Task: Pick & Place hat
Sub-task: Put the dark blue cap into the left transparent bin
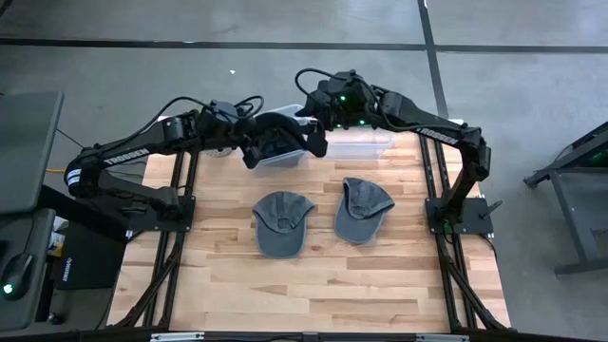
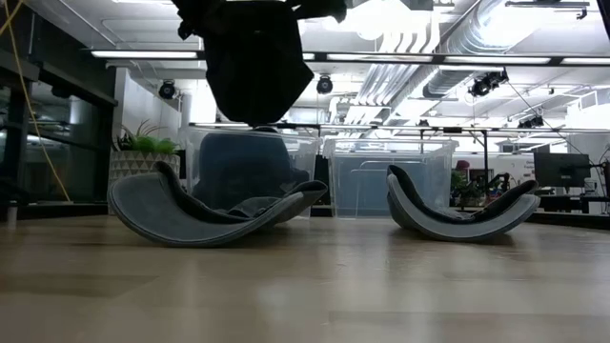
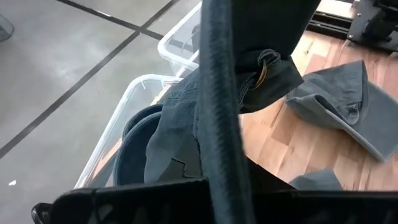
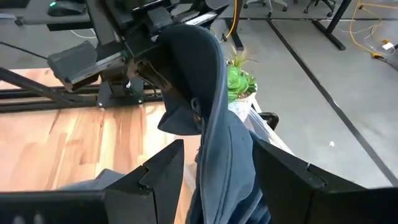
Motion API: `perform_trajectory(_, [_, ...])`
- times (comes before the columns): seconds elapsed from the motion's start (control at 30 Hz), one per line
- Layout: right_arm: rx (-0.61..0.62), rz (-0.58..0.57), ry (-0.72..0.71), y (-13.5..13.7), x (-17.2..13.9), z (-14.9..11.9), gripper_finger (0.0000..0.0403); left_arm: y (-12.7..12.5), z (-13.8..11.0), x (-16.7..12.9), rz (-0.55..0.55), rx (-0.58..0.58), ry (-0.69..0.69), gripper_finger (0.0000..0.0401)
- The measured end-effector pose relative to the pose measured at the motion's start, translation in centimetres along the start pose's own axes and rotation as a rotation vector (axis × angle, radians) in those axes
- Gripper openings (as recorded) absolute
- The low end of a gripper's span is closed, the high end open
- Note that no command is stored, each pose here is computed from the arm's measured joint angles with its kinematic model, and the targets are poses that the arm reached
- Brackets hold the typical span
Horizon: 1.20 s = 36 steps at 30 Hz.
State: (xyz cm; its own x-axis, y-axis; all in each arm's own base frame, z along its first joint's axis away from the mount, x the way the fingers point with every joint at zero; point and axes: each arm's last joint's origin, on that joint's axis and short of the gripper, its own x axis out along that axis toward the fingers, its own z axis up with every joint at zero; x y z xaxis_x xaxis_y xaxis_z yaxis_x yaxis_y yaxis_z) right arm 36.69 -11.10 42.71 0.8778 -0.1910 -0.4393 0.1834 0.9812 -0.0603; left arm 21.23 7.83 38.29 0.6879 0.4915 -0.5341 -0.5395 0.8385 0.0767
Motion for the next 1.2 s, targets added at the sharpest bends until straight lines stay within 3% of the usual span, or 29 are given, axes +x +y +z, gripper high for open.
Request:
perform_trajectory(0.33, [0.054, -0.004, -0.083, -0.05, 0.05, 0.79, 0.0186, 0.01, -0.05, 0.0, 0.002, 0.044, 0.005, 0.0])
perform_trajectory(1.2, [0.093, 0.05, -0.083, 0.83, 0.99, 0.66, 0.0186, 0.04, 0.13, -0.35, -0.015, 0.062, -0.022, 0.0])
